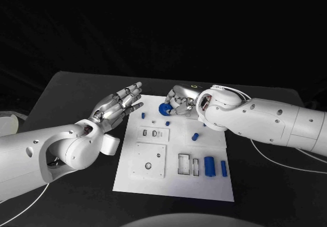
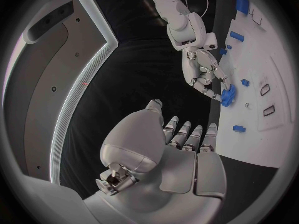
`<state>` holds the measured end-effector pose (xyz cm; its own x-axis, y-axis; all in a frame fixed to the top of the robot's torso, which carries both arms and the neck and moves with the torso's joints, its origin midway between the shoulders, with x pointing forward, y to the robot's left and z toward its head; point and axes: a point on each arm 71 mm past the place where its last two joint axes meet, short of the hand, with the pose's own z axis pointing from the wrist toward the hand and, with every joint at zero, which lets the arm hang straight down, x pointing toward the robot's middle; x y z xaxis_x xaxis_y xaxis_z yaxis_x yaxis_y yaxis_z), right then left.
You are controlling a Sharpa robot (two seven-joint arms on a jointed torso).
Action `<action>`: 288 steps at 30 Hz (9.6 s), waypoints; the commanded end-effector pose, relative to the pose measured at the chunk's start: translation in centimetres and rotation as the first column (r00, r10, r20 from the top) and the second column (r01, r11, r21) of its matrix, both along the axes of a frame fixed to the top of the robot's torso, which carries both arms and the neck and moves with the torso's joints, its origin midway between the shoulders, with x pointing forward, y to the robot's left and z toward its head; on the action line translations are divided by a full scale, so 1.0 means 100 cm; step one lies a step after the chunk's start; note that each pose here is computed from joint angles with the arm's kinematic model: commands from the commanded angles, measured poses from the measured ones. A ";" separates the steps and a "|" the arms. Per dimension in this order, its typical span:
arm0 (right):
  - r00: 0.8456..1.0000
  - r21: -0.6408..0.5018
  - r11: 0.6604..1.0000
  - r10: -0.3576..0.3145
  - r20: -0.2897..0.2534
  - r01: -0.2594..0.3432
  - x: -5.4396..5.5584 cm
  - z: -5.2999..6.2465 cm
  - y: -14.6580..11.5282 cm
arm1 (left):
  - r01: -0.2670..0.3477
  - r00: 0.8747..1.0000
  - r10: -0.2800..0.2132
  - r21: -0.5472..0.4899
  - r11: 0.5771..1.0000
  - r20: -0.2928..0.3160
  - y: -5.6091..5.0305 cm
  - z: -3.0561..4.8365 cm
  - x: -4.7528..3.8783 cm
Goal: Assemble the parts on the task board
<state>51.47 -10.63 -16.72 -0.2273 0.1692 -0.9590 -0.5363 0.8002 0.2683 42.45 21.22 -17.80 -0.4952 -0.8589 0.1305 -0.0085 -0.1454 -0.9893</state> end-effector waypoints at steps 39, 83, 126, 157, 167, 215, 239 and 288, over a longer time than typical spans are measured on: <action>1.000 -0.026 0.999 -0.026 0.014 0.027 -0.002 -0.002 0.000 | 0.033 0.999 -0.033 -0.016 0.999 -0.004 -0.003 -0.0004 0.0009; 0.975 -0.076 0.975 -0.200 0.093 0.208 -0.034 -0.010 -0.170 | 0.046 0.999 -0.047 -0.014 0.999 -0.023 -0.006 -0.0053 0.0007; 0.975 -0.117 0.968 -0.220 0.042 0.224 -0.037 -0.028 -0.183 | 0.067 0.997 -0.068 -0.015 0.998 -0.038 -0.009 -0.0081 0.0021; 0.966 0.036 0.975 -0.224 0.131 0.221 -0.038 -0.022 -0.177 | 0.070 0.996 -0.071 -0.011 0.997 -0.049 -0.008 -0.0108 0.0029; 0.969 0.144 0.971 -0.210 0.133 0.191 -0.043 0.000 -0.148 | 0.073 0.996 -0.073 -0.011 0.997 -0.053 -0.008 -0.0120 0.0031; 0.996 -0.016 0.998 0.067 -0.065 -0.069 -0.069 -0.043 0.010 | 0.088 0.994 -0.088 -0.015 0.996 -0.058 -0.013 -0.0136 0.0028; 0.993 0.031 0.993 0.112 -0.028 -0.112 -0.070 -0.041 0.006 | 0.085 0.995 -0.086 -0.015 0.996 -0.056 -0.013 -0.0139 0.0036; 0.991 0.357 0.927 -0.129 0.023 0.112 -0.052 0.010 -0.117 | 0.169 0.985 -0.078 0.967 0.190 -0.157 -0.044 0.0014 0.0608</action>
<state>46.29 -22.26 -15.50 -0.1341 0.5188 -0.8443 -0.4643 0.7198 0.5160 48.61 16.23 -16.79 -0.5816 -0.4216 -0.6957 0.0235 0.8462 -0.5324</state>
